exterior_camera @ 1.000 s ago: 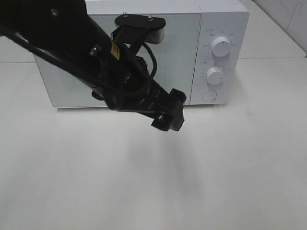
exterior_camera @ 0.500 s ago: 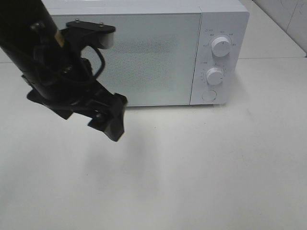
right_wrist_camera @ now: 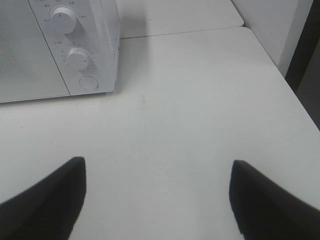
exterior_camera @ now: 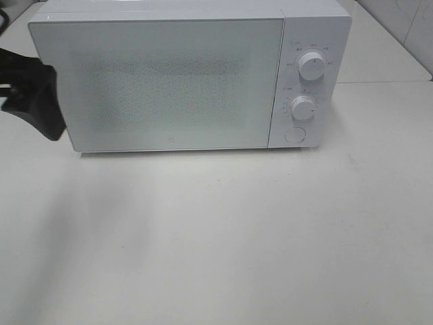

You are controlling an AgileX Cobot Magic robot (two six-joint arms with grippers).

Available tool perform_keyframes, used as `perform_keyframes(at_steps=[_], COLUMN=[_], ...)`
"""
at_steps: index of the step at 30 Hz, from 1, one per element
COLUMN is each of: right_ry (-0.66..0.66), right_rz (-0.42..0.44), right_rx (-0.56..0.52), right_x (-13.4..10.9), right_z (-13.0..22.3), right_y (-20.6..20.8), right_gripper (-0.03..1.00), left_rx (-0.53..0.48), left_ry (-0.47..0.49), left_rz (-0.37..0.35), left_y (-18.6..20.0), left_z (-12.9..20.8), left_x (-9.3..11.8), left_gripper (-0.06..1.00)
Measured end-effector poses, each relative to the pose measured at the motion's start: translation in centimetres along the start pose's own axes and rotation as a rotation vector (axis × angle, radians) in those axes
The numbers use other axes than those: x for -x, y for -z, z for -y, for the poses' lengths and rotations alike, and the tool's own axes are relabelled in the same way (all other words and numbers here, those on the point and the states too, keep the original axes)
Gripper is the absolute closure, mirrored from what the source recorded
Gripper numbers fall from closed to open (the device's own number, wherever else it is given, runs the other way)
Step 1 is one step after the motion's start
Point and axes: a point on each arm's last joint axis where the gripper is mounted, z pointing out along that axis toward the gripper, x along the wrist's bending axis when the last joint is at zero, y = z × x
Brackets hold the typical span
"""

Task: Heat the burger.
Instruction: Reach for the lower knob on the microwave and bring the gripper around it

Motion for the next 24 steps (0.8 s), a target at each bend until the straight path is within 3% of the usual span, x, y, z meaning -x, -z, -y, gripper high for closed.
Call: perform_keyframes(at_steps=[4,10,18,24], right_ry=[0.000,0.000,0.000,0.000], right_rz=[0.000,0.000,0.000,0.000], right_rx=[0.000,0.000,0.000,0.000], right_x=[0.0,0.0,0.0,0.0], right_z=[0.0,0.0,0.0,0.0], right_y=[0.0,0.0,0.0,0.0], right_gripper=[0.21,0.21,0.21,0.21], left_rx=[0.035,0.105,0.231,0.314], left_ry=[0.076,0.131,0.164,0.160], left_rz=[-0.024,-0.051,-0.088,-0.098], left_y=[2.6,5.6,9.2,11.3], left_z=[1.1,2.7,5.0,7.0], left_x=[-2.5,-4.1,-4.9,-4.4], left_gripper=[-0.04,-0.04,-0.04,-0.04])
